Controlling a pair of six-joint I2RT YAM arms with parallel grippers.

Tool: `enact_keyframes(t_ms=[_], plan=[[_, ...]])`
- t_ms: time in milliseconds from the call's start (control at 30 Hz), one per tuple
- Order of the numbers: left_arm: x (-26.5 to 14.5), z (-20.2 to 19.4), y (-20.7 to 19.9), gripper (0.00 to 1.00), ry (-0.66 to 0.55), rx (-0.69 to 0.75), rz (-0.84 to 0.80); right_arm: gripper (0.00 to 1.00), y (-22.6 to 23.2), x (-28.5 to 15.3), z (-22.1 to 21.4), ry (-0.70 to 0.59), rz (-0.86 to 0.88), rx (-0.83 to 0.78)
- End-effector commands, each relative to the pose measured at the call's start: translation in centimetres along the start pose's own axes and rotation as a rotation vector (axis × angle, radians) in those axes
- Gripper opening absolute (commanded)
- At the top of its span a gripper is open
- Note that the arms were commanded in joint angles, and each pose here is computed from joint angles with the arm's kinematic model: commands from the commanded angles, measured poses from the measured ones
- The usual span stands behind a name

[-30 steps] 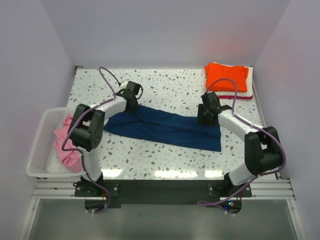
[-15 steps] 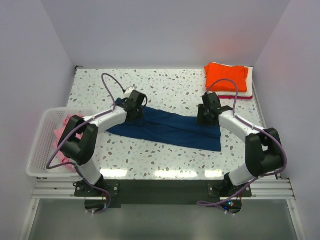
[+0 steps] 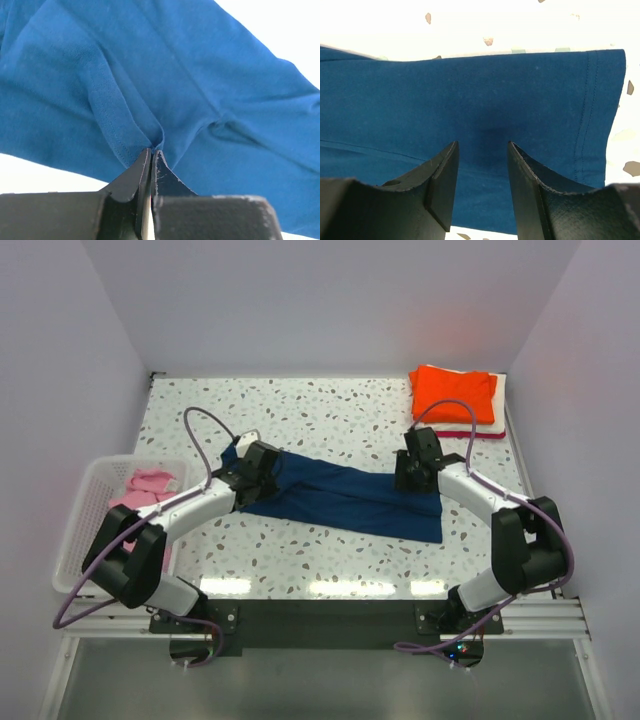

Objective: Fold and stack the t-shirts
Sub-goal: Fold the tshirt

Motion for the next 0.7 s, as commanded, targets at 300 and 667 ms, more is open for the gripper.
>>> enact_keyframes(t_ms=[300,667], plan=[[0.1,-2.4,1.0,0.22,0.056,-0.034,-0.05,0.47,0.0,-0.9,0.6,-0.051,-0.002,0.013],[-2.0,3.0,0.2,0.43,-0.081,-0.106,-0.036,0.47,-0.6,-1.2,1.0,-0.038,-0.042,0.018]])
Point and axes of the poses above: each gripper's point midway between its finger pads, its own x axis out along the fingers, its own y axis along the line the jaws close on, z = x × y, the point moved 4 cm from there along -x, back along the fingers, and after that the axes turned 15 degrees about -x, right-handed, at the moved point
